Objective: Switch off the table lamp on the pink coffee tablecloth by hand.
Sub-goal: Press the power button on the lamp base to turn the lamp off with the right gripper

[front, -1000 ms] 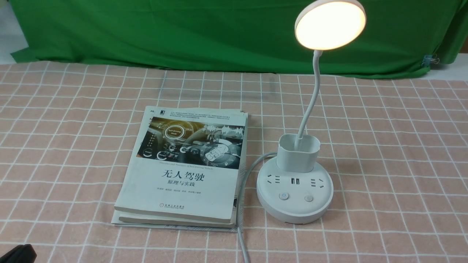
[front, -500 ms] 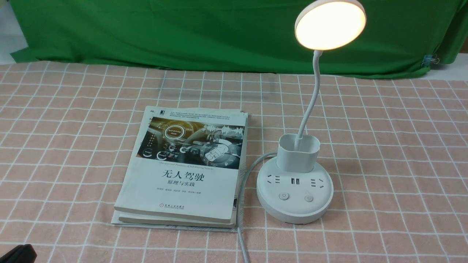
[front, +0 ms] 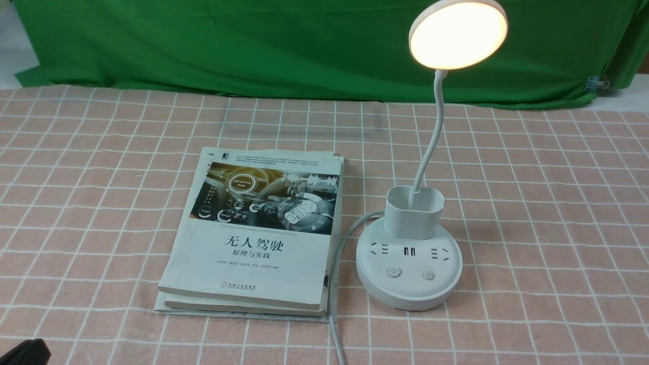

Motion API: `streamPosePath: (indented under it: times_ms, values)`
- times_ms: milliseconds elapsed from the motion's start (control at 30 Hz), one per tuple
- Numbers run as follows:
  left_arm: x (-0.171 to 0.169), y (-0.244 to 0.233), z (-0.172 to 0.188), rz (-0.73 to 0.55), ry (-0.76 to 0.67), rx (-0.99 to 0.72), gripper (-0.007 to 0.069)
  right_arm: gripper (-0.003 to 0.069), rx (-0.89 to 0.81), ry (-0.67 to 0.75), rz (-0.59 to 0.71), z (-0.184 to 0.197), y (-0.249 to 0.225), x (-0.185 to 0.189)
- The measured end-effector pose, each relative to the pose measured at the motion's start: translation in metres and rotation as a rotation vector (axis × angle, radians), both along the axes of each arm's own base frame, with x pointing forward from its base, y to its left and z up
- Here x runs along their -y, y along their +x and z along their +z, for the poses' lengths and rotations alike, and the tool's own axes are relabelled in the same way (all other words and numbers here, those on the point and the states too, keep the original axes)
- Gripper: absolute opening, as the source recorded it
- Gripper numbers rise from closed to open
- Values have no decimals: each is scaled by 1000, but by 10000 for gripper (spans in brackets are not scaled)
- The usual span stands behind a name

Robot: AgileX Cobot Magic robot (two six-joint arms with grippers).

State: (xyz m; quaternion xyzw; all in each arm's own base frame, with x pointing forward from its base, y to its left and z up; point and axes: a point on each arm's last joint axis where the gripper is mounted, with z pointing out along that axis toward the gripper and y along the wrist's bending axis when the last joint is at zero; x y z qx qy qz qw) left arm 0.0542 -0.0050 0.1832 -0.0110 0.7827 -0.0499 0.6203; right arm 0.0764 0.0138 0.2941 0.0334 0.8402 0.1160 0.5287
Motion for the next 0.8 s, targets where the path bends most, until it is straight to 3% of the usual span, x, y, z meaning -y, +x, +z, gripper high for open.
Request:
streamPosePath:
  times_ms: [33, 167, 333, 667, 800]
  values:
    - [0, 0, 0, 0, 0, 0, 6, 41, -12, -10, 6, -1, 2, -1]
    - [0, 0, 0, 0, 0, 0, 6, 41, -335, -167, 125, 31, 43, -12]
    - [0, 0, 0, 0, 0, 0, 6, 40, -512, -216, 202, 33, 93, -24]
    - [0, 0, 0, 0, 0, 0, 6, 40, -738, -278, 488, -22, 146, -97]
    - [0, 0, 0, 0, 0, 0, 6, 40, -769, -290, 523, -37, 152, -111]
